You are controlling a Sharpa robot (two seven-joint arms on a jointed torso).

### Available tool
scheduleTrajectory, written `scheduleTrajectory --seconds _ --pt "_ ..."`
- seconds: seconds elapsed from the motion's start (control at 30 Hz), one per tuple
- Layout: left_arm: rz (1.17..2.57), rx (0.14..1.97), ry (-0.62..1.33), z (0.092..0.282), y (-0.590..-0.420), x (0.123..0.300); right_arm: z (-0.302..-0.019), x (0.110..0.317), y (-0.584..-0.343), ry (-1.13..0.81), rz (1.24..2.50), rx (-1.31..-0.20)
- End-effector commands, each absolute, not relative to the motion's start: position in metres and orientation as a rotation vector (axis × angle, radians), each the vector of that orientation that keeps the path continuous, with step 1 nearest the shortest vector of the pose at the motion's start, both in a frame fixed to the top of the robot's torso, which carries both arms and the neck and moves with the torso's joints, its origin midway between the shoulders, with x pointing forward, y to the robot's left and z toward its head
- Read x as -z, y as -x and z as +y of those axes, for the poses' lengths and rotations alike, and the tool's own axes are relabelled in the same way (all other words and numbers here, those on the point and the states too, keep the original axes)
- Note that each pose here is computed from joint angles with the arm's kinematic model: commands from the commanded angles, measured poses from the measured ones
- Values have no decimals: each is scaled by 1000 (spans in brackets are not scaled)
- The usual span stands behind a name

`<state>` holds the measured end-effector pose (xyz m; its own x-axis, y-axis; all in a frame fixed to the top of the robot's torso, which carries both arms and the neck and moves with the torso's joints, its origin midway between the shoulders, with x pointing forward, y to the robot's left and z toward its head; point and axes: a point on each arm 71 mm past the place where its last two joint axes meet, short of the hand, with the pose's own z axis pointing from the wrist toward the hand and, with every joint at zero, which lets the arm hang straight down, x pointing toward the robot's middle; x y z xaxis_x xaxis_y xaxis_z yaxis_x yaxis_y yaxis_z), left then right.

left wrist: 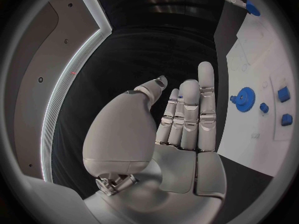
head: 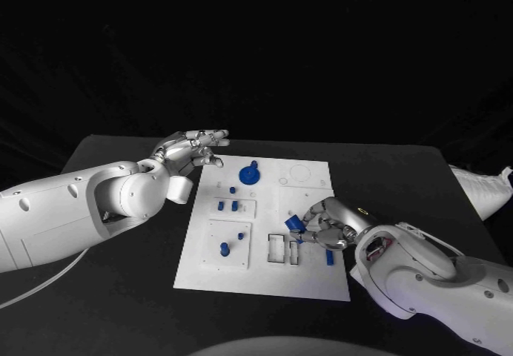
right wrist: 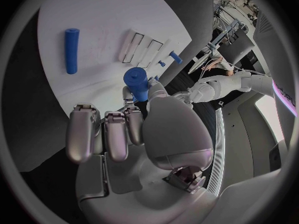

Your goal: Assemble the parts on the task board

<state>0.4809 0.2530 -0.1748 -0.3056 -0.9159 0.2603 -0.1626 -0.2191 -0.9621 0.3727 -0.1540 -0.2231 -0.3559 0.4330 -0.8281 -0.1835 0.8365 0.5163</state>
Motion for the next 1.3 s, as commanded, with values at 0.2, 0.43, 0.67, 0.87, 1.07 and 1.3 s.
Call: scheduleTrajectory --seconds 0.2,0.43,0.67,0.87,1.07,1.3 --pt "1433 1613 1304 249 -480 174 -142 231 -368 -233 1984 -679" --pt "1435 1618 1302 248 -479 173 -131 237 -365 -228 2073 -693" --pt "1435 1619 1302 247 -479 173 -128 240 -367 -226 2081 -682" --pt "1435 1619 1302 248 -479 173 -127 241 -369 -205 2078 -669" --pt "1435 1618 1302 248 -479 173 -125 243 -370 -179 2089 -660" --pt "1435 1617 1303 248 -479 173 -124 243 -371 -153 2088 -649"
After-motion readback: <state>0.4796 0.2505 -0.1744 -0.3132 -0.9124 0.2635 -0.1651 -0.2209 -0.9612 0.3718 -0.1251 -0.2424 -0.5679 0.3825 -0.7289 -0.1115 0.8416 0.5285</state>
